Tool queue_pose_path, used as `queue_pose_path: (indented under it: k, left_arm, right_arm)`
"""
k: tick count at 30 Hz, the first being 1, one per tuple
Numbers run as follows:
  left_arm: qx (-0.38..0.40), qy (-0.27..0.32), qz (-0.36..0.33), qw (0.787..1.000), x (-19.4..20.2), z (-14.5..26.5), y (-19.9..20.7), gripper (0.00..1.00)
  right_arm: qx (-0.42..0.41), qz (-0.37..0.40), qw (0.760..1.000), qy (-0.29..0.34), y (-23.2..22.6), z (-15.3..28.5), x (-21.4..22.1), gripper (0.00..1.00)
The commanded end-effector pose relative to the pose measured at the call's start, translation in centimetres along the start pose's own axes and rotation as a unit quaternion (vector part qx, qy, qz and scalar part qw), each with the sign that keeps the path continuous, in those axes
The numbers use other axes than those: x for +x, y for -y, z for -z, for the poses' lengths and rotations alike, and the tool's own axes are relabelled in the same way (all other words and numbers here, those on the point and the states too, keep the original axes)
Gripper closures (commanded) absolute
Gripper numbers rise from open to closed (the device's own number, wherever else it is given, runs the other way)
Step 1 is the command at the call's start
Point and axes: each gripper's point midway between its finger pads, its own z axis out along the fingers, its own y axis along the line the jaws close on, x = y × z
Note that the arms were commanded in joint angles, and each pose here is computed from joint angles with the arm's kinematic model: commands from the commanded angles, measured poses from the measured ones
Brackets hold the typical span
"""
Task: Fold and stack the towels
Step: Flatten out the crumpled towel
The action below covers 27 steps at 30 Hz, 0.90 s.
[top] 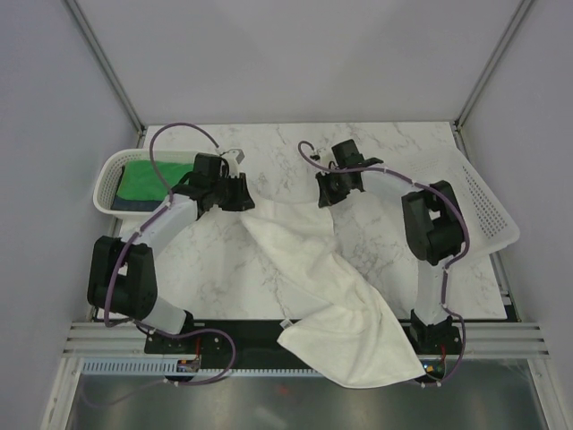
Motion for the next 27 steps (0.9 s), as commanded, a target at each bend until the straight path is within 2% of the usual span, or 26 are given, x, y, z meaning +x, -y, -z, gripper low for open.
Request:
queue_pose_path:
  k: [1,3,6,8,12,16,23,27]
  left_arm:
    - [-0.026,0.017,0.06,0.998,-2.0,-0.7,0.8,0.62]
    - [-0.026,0.01,0.07,0.997,-2.0,-1.3,1.0,0.58]
    - [-0.04,-0.004,0.079,0.996,-2.3,-1.7,0.6,0.46]
    - [-0.054,-0.008,0.065,0.996,-2.8,-1.7,0.1,0.36]
    - [-0.062,0.012,0.008,0.998,-5.9,-1.2,-0.5,0.34]
    - [-0.029,-0.019,-0.044,0.998,-6.4,-3.7,-1.5,0.34]
    - [-0.02,-0.048,-0.045,0.998,-6.8,-8.7,-3.0,0.3]
    - [0.001,-0.036,-0.04,0.999,-8.7,-10.4,-2.6,0.29]
  right_arm:
    - [0.113,-0.011,0.992,0.061,2.8,8.1,-3.6,1.0]
    - [0.124,-0.008,0.991,0.055,2.8,9.1,-3.3,1.0]
    - [0.136,-0.007,0.99,0.042,2.8,10.0,-2.4,1.0]
    - [0.173,-0.011,0.984,0.036,4.0,11.1,-1.7,1.0]
    - [0.19,-0.022,0.981,0.039,5.3,12.7,-1.3,1.0]
    - [0.193,-0.02,0.98,0.043,6.2,13.2,-1.5,1.0]
    - [0.183,-0.015,0.982,0.032,6.2,12.5,-0.9,1.0]
    - [0.186,-0.016,0.982,0.035,6.4,12.6,-1.0,1.0]
